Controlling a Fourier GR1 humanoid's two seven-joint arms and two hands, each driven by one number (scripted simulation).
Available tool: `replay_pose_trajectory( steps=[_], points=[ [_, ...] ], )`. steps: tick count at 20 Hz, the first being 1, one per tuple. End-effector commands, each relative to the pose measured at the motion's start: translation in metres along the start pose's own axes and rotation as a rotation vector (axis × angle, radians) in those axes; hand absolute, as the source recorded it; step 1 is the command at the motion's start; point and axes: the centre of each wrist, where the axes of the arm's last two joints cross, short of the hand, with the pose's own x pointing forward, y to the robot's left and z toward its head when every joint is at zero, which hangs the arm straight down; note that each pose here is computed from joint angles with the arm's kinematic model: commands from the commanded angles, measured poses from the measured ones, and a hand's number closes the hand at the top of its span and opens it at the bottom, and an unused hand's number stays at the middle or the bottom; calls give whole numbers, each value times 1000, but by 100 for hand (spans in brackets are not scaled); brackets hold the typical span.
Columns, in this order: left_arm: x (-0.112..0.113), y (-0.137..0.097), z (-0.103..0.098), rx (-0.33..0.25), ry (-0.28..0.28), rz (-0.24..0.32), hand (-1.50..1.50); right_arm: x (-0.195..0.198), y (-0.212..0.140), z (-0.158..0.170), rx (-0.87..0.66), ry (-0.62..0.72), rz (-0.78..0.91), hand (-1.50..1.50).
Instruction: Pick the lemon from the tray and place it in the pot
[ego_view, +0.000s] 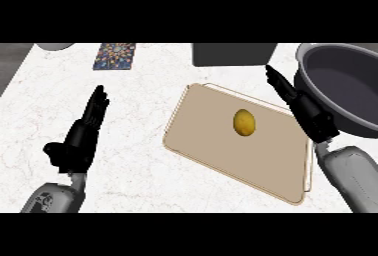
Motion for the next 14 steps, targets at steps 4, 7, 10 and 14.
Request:
replay_pose_trajectory(
  steps=[4,7,10,14],
  points=[
    [39,34,-19,93,-51,1,0,-31,-71,-16,-243,112,-65,150],
    [30,25,-21,84,-9,34,0,-21,-101,8,-3,193,562,150],
    [54,35,-38,106,41,79,0,-85,-86,12,-383,238,241,-150],
    [62,45,-31,127,54,76,0,-97,-82,5,-353,55,165,-150]
  ],
)
